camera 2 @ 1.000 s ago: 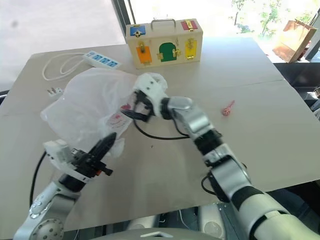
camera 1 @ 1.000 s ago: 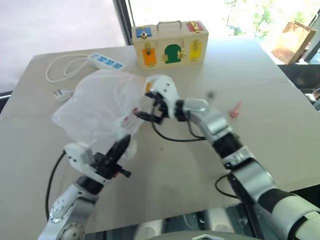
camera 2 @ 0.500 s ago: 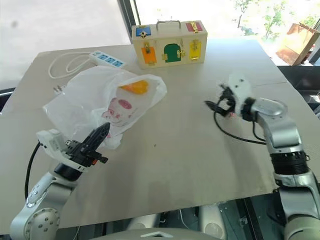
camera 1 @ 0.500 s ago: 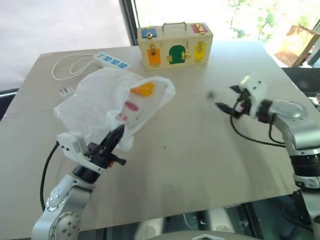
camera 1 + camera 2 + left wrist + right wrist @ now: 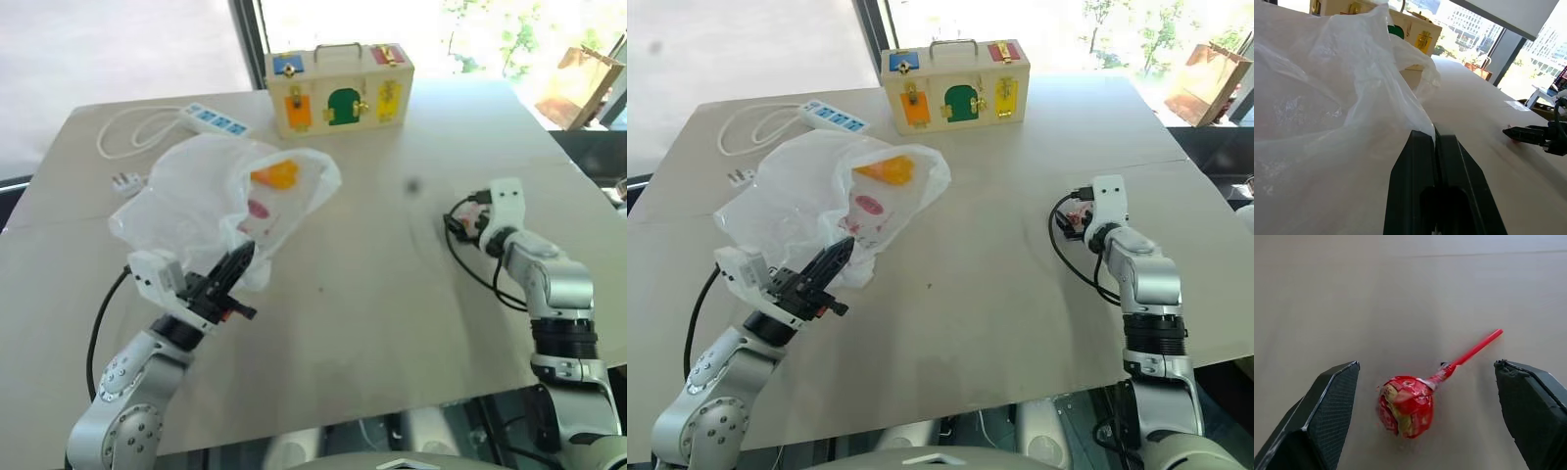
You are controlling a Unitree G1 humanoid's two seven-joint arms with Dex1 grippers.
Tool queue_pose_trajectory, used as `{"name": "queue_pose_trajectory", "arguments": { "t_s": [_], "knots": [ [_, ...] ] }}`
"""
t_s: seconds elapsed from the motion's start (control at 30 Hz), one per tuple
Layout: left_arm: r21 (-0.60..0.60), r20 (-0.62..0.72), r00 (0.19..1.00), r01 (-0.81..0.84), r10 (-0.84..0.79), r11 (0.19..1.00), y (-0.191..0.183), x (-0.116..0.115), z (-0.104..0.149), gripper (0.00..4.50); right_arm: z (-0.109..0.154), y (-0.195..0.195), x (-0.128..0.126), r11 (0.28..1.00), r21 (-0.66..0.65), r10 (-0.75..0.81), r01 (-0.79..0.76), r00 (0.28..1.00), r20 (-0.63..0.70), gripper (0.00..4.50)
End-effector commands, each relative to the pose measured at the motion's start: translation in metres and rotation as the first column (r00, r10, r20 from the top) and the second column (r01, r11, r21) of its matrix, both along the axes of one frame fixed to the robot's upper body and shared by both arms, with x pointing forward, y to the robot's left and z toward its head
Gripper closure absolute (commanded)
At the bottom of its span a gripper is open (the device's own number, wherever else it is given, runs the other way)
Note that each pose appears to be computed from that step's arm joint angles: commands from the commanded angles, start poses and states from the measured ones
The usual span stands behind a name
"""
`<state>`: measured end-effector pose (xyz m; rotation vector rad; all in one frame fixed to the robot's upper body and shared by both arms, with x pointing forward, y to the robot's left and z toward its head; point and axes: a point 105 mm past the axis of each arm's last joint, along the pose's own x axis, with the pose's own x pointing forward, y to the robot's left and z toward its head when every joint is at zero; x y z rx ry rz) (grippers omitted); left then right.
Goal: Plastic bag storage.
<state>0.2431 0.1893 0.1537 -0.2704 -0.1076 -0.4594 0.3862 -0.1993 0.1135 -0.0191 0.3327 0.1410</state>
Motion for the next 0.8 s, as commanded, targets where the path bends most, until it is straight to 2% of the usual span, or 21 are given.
{"name": "queue_pose_trajectory", "arguments": {
  "t_s": [0.03, 0.2, 0.23, 0.3, 0.47, 0.5, 0.57, 0.67, 0.77, 0.8],
  "knots": [
    [0.008, 0.029, 1.000, -0.012, 0.012, 1.000, 0.001, -0.004, 0.007, 4.50, -0.002, 0.001, -0.005, 0.999, -0.055, 0.001, -0.001, 1.000, 0.009, 0.05],
    [0.009, 0.015, 1.000, -0.017, 0.017, 1.000, -0.001, -0.007, 0.003, 4.50, -0.011, 0.005, -0.009, 0.993, -0.115, 0.021, -0.018, 0.999, 0.030, 0.05],
    [0.010, 0.013, 1.000, -0.015, 0.015, 1.000, -0.002, -0.006, 0.003, 4.50, -0.010, 0.005, -0.008, 0.994, -0.112, 0.019, -0.015, 0.999, 0.038, 0.29],
    [0.011, 0.010, 1.000, -0.014, 0.014, 1.000, -0.002, -0.006, 0.003, 4.50, -0.010, 0.004, -0.006, 0.994, -0.109, 0.016, -0.011, 0.999, 0.050, 0.87],
    [0.011, 0.011, 1.000, -0.008, 0.008, 1.000, -0.002, -0.004, 0.003, 4.50, -0.006, 0.007, -0.003, 0.991, -0.128, 0.037, -0.028, 0.997, 0.070, 3.41],
    [0.011, 0.011, 1.000, -0.007, 0.007, 1.000, -0.002, -0.004, 0.004, 4.50, -0.005, 0.009, -0.002, 0.992, -0.123, 0.045, -0.036, 0.996, 0.075, 3.76],
    [0.012, 0.010, 1.000, -0.004, 0.004, 1.000, -0.002, -0.004, 0.003, 4.50, -0.002, 0.017, -0.003, 0.991, -0.112, 0.076, -0.067, 0.994, 0.075, 3.77],
    [0.007, 0.015, 1.000, -0.001, 0.001, 1.000, -0.004, -0.005, 0.004, 4.50, 0.021, 0.072, -0.010, 0.949, -0.008, 0.314, -0.315, 0.943, 0.115, 3.77],
    [0.001, 0.025, 1.000, 0.000, 0.000, 1.000, -0.006, -0.004, 0.006, 4.50, 0.051, 0.134, -0.035, 0.791, 0.091, 0.584, -0.605, 0.792, 0.179, 3.77],
    [0.000, 0.028, 1.000, 0.000, 0.000, 1.000, -0.006, -0.004, 0.007, 4.50, 0.057, 0.144, -0.041, 0.750, 0.105, 0.629, -0.653, 0.753, 0.191, 3.77]
  ]
}}
